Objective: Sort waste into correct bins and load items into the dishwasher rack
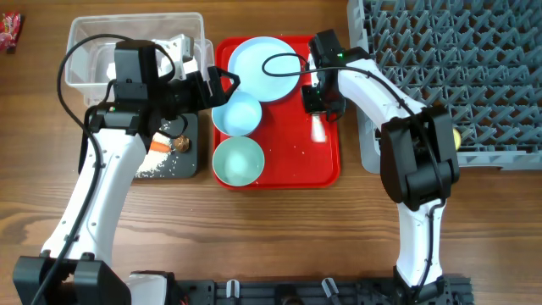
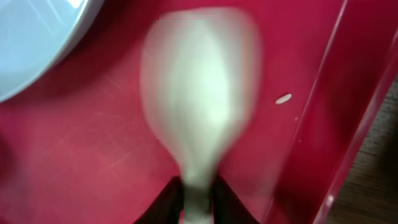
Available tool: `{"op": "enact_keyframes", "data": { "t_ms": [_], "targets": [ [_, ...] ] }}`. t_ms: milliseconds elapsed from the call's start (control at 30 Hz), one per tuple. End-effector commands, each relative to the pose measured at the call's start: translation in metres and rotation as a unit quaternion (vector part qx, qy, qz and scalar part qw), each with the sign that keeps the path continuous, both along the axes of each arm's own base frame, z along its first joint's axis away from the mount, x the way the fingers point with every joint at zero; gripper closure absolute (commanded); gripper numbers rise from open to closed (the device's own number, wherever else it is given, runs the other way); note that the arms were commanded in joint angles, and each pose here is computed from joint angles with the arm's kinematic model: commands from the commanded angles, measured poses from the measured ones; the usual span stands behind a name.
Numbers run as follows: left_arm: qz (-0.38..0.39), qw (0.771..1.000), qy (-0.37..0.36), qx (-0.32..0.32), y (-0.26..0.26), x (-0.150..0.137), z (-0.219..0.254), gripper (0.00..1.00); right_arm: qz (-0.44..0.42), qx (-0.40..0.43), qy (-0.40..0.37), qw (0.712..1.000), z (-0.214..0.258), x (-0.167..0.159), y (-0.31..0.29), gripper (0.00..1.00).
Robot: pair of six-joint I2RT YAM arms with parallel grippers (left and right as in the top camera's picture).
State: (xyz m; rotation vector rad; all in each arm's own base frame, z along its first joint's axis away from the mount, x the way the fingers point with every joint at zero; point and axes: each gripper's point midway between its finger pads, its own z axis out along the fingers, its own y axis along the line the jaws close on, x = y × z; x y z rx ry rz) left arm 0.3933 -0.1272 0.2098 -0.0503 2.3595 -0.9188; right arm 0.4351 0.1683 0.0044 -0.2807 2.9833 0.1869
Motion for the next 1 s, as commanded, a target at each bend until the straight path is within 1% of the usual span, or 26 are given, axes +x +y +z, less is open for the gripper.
{"op": "enact_keyframes", "data": {
  "t_ms": [0, 33, 267, 400, 533, 600, 667, 733, 800, 833, 900, 967],
  "targets": [
    [-0.013, 1.0, -0.009, -0.009, -0.004, -0.001, 0.009, 0.0, 0.001, -0.014, 0.006, 1.0, -0.012, -0.001, -0.005, 0.92],
    [-0.013, 1.0, -0.009, -0.009, -0.004, -0.001, 0.008, 0.0, 0.001, -0.016, 0.006, 1.0, -0.012, 0.0, -0.006, 0.95],
    [-0.013, 1.0, -0.007, -0.009, -0.004, -0.002, 0.008, 0.0, -0.008, -0.016, 0.009, 1.0, -0.01, -0.002, -0.008, 0.96],
    [-0.013, 1.0, -0.005, -0.009, -0.004, -0.002, 0.007, 0.0, -0.011, 0.001, 0.002, 1.0, 0.011, 0.0, -0.007, 0.96],
    [-0.013, 1.0, -0.005, -0.008, -0.003, -0.002, 0.007, 0.0, -0.019, 0.013, -0.034, 0.999, 0.062, 0.007, -0.012, 0.96],
    [-0.013, 1.0, -0.005, -0.008, -0.003, -0.002, 0.007, 0.0, -0.025, 0.024, -0.068, 0.997, 0.101, 0.009, -0.018, 0.96],
    [-0.013, 1.0, -0.005, -0.008, -0.003, -0.002, 0.007, 0.0, -0.037, 0.037, -0.113, 0.992, 0.15, 0.007, -0.03, 0.96],
    [-0.013, 1.0, -0.005, -0.008, -0.003, -0.002, 0.007, 0.0, -0.051, 0.041, -0.14, 0.988, 0.178, 0.004, -0.043, 0.96],
    [-0.013, 1.0, -0.005, -0.008, -0.003, -0.002, 0.007, 0.0, -0.094, 0.031, -0.171, 0.98, 0.211, -0.002, -0.073, 0.95],
    [-0.013, 1.0, -0.005, -0.008, -0.003, -0.002, 0.007, 0.0, -0.118, 0.023, -0.179, 0.977, 0.219, -0.004, -0.088, 0.96],
    [-0.013, 1.0, -0.005, -0.008, -0.003, -0.002, 0.007, 0.0, -0.237, -0.007, -0.181, 0.954, 0.229, -0.012, -0.134, 0.96],
    [-0.013, 1.0, -0.005, -0.008, -0.003, -0.002, 0.007, 0.0, -0.321, -0.025, -0.172, 0.931, 0.229, -0.019, -0.174, 0.96]
  ]
}}
